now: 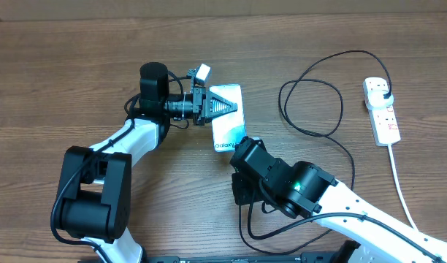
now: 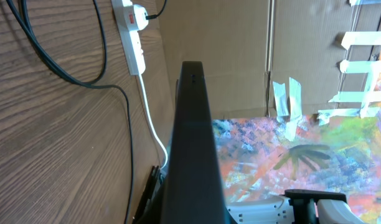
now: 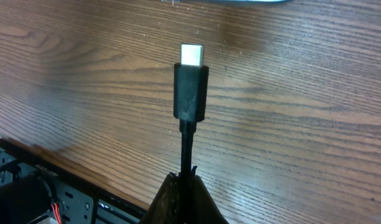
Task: Plug charger to phone and switch on socket
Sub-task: 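Align the USB-C plug under the phone port and push it upward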
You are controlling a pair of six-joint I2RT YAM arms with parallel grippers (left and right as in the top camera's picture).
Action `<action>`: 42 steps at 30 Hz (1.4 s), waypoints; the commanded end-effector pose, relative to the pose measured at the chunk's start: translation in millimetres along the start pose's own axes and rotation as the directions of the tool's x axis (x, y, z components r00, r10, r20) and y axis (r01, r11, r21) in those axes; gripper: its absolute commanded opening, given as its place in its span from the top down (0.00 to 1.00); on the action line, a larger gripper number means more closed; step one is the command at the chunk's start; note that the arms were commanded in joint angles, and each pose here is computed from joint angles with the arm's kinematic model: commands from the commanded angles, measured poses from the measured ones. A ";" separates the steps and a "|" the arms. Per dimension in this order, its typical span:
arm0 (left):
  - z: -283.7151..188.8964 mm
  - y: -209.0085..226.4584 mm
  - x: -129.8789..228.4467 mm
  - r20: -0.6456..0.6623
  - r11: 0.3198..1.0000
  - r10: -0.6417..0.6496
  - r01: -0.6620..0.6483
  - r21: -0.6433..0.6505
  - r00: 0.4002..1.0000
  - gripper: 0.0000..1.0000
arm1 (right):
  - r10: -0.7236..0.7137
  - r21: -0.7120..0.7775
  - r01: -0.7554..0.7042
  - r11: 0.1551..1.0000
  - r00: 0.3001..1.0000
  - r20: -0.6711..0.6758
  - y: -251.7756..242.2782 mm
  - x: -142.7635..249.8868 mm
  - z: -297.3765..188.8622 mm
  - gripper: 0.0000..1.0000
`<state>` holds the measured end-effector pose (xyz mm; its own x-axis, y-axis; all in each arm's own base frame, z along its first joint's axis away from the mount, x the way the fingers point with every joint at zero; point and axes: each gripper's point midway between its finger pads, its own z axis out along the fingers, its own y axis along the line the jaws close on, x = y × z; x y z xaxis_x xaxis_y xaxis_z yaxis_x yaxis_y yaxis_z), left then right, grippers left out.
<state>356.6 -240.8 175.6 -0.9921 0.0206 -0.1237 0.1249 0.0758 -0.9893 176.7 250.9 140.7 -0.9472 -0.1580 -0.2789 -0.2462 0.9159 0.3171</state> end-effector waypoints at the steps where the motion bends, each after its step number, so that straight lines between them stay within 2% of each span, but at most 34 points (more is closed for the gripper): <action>1: 2.1 -8.1 -2.3 -0.011 0.998 0.054 -0.054 0.011 0.998 0.96 | -0.041 -0.041 0.042 0.998 0.999 0.020 12.6 -6.8 -7.4 0.96; 20: 2.0 -9.3 0.1 -0.024 0.998 0.055 -0.054 0.019 0.998 0.96 | -0.040 -0.049 0.041 0.998 0.999 0.027 17.0 -12.3 0.7 0.96; 25: 1.8 -11.8 4.6 -0.048 0.994 0.108 -0.106 0.037 0.993 0.96 | -0.032 -0.050 0.034 0.998 0.998 0.046 18.0 -16.3 0.5 0.96; 42: 1.9 -11.0 3.2 -0.040 0.991 0.133 -0.131 0.033 0.990 0.96 | 0.008 -0.051 -0.006 0.999 0.999 0.044 17.9 -16.4 0.5 0.96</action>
<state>354.0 -240.8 176.7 -0.9788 0.0404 -0.2007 0.2030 0.0644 -0.9771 183.4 263.6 139.1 -0.9442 -0.1527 -0.2918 -0.2526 0.9042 0.3445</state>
